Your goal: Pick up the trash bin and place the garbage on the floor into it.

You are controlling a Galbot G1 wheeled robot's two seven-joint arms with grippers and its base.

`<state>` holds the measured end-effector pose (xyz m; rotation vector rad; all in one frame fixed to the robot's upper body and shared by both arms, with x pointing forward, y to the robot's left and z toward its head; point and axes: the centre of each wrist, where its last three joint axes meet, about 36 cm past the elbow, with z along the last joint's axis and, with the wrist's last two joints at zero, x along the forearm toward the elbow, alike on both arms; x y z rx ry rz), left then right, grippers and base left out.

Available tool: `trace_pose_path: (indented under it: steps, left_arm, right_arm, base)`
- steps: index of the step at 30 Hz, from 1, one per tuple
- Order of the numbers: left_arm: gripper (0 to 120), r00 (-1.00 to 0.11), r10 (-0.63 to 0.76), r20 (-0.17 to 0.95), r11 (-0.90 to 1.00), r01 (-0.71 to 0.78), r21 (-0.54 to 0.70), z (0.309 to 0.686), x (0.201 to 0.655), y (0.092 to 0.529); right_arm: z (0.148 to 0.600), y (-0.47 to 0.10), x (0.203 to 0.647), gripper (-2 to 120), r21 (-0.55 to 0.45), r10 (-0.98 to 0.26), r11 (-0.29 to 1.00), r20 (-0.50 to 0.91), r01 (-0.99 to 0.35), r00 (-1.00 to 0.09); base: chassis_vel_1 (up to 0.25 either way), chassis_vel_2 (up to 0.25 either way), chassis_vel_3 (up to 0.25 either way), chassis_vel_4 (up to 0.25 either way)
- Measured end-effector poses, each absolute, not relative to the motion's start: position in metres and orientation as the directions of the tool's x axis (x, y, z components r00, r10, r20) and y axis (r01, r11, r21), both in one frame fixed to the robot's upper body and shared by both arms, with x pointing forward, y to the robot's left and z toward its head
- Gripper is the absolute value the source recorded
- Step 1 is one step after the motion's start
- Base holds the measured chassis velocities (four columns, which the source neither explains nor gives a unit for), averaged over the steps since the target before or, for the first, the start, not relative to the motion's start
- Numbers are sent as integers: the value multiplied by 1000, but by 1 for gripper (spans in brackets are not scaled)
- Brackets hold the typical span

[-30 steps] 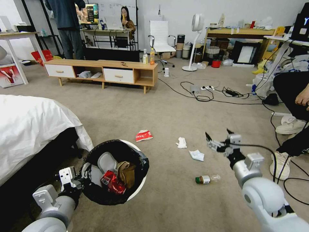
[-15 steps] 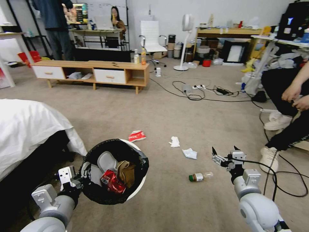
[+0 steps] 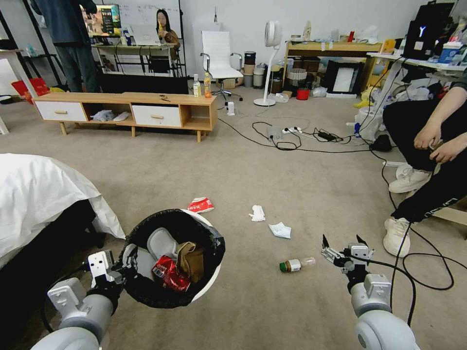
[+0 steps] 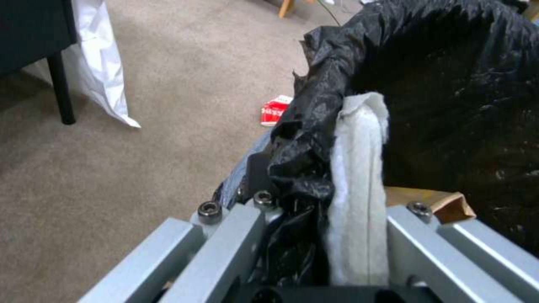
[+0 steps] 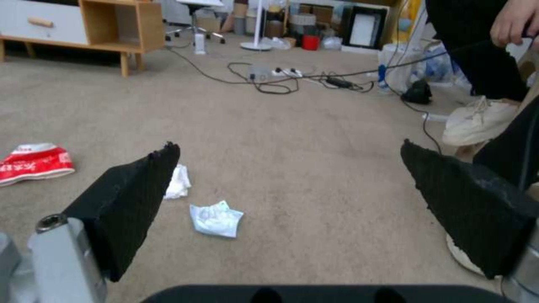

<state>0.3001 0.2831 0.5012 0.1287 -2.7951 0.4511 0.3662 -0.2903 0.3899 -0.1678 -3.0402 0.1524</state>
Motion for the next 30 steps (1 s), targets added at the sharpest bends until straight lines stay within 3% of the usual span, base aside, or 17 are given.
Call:
trace_pose_path:
  steps: [22,30]
  left_arm:
    - [6,-948,-47,313,947,-142,-287,501,300,285]
    - [6,-947,-47,317,947,-144,-289,499,301,286]
  right_arm:
    - [383,-272,365,100,-100,87,992,71,80,-994]
    - [382,-273,366,100,-96,76,993,62,70,-995]
  base:
    - [0,0,0,0]
    - [-109,89,91,-90]
